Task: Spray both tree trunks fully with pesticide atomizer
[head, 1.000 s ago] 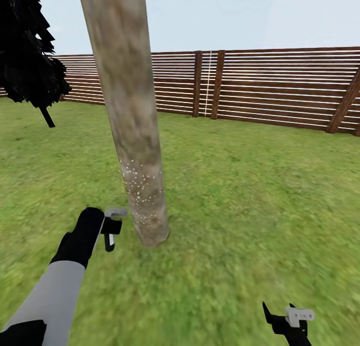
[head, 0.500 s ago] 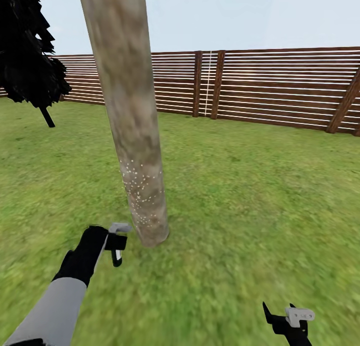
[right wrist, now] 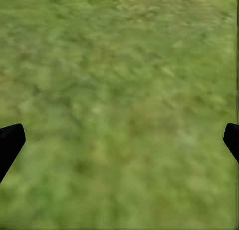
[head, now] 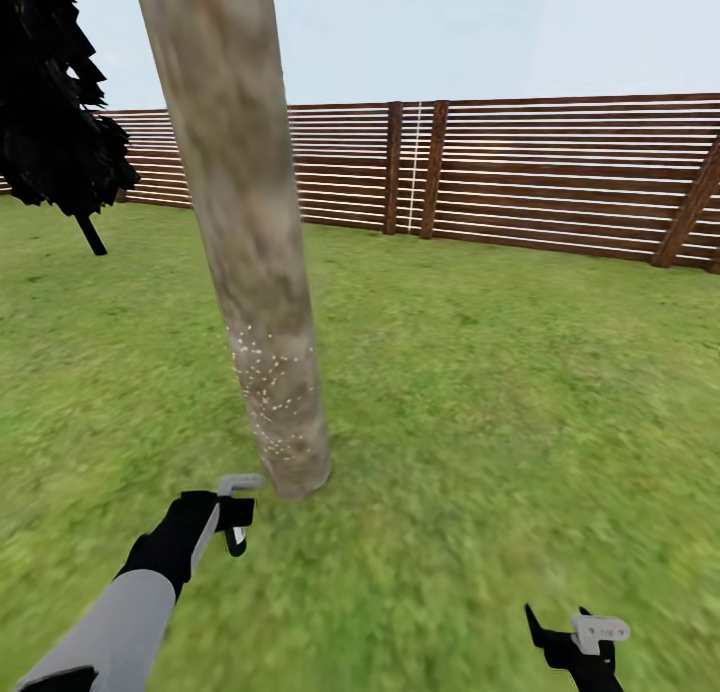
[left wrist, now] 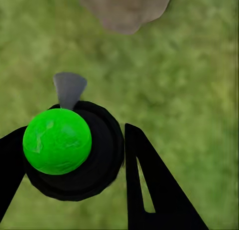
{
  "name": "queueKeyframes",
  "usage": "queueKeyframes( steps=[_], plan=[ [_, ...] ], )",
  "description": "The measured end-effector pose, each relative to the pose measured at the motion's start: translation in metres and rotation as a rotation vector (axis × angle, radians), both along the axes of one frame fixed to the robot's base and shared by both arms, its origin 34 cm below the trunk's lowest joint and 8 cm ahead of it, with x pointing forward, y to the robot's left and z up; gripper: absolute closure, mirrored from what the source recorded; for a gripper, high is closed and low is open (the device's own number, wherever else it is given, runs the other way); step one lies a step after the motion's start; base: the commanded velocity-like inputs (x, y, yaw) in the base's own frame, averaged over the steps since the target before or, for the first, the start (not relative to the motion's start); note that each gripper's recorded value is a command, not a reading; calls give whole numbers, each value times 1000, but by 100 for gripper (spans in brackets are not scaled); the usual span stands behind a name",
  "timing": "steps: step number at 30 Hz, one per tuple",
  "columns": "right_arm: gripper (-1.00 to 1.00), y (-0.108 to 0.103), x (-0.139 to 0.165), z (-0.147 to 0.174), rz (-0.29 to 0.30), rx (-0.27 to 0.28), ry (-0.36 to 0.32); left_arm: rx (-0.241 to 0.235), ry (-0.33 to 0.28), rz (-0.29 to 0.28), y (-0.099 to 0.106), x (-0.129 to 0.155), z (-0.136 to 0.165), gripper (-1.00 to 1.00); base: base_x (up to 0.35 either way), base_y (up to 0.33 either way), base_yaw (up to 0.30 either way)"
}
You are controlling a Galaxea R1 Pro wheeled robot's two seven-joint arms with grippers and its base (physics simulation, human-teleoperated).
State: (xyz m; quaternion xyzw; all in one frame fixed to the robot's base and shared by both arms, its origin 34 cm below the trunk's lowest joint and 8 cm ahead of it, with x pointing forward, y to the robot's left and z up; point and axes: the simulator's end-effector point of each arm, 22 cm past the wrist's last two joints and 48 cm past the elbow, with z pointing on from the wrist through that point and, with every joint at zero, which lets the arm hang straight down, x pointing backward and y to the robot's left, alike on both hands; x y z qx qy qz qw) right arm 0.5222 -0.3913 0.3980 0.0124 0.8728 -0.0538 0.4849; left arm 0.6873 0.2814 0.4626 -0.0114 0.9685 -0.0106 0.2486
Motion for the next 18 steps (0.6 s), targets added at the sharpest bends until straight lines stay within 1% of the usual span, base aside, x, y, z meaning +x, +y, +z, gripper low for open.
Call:
queueKeyframes(
  steps=[3,6,9,14,18],
  plan=[
    [-100,0,0,0,0,0,0,-8,-1,-11,-10,0,-1,100,-42,-276,68],
    [-100,0,0,0,-1,0,0,-10,1,-18,-18,0,-1,100,-112,-277,237],
    [-100,0,0,0,-1,1,0,-8,0,-18,-18,0,-1,100,-93,-278,273],
    [-100,2,-2,-2,-1,6,5,-5,-1,-17,-18,0,0,100,-9,-278,275],
    [-100,3,-3,-3,-1,9,8,-4,-1,-17,-18,0,0,100,0,-278,47]
  ],
)
